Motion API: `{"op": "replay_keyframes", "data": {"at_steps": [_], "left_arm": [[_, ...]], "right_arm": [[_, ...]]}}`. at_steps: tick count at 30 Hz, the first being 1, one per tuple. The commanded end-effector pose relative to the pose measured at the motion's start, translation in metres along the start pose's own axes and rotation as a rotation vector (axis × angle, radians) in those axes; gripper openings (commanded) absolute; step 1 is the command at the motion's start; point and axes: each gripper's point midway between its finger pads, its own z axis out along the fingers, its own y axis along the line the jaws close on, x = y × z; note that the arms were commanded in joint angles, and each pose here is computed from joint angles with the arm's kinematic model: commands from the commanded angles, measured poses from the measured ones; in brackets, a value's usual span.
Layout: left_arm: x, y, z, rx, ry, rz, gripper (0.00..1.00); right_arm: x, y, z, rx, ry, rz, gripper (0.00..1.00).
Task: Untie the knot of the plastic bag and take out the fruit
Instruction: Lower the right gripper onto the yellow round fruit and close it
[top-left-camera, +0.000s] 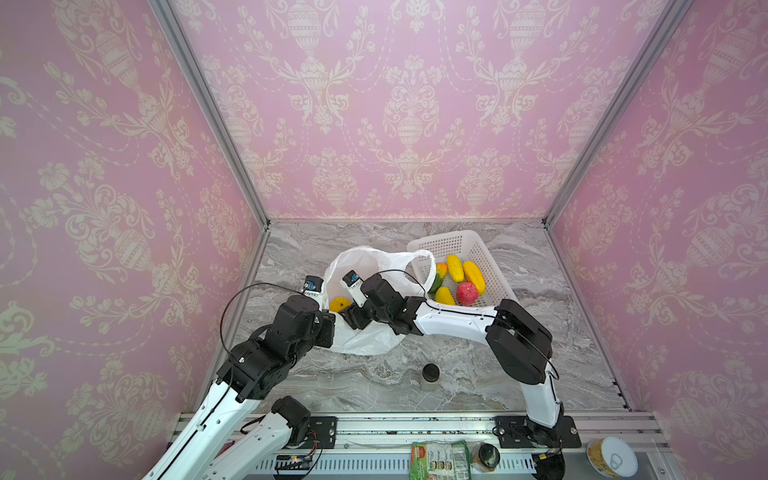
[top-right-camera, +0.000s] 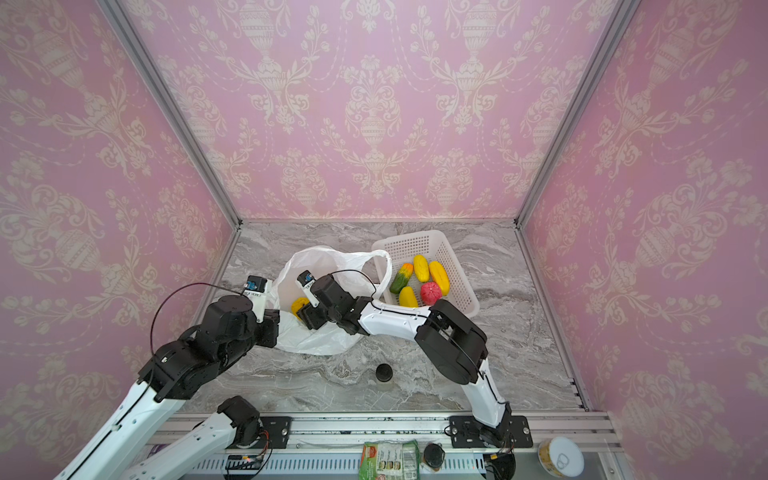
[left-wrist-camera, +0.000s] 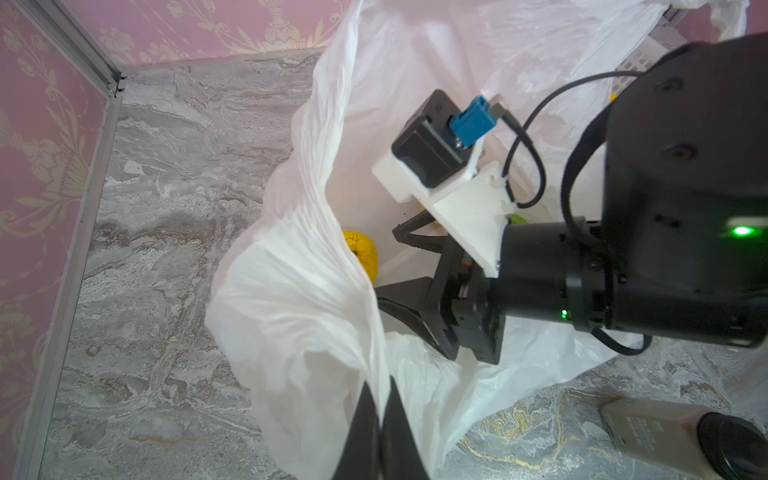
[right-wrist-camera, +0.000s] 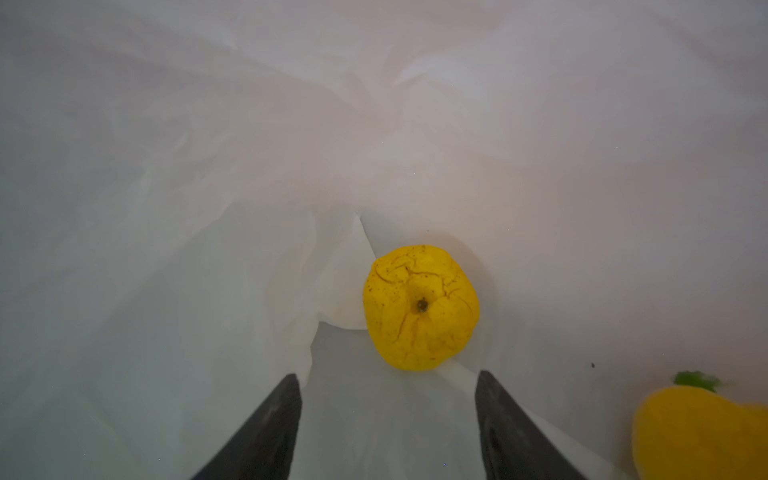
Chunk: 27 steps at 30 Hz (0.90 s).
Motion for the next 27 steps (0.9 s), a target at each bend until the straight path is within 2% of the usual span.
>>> {"op": "replay_keyframes", "data": {"at_steps": [1,7,11,16,19,27], "left_arm": [[0.001,0.0,0.001,0.007,0.004,0.015,0.0],[0.001,0.002,0.0,-0.003,-0.003,0.011,0.0],[0.0,0.004,-0.001,-0.012,-0.005,0.009,0.0],[0.001,0.004,0.0,-0.013,-0.003,0.01,0.0],[0.002,0.003,0.002,-0.01,0.005,0.011,0.0],[0.002,0.004,0.002,-0.012,0.005,0.008,0.0]], "right_arm": [[0.009,0.017,0.007,-0.011,0.056,-0.016,0.81],[0.021,0.059,0.018,-0.098,0.056,-0.076,0.95],[0.038,0.082,0.034,-0.105,0.055,-0.088,0.99],[0.055,0.062,0.059,0.033,0.082,-0.062,1.0],[0.056,0.049,0.061,0.103,0.086,-0.068,1.0],[0.01,0.039,0.022,0.168,-0.024,-0.092,0.99]]}}
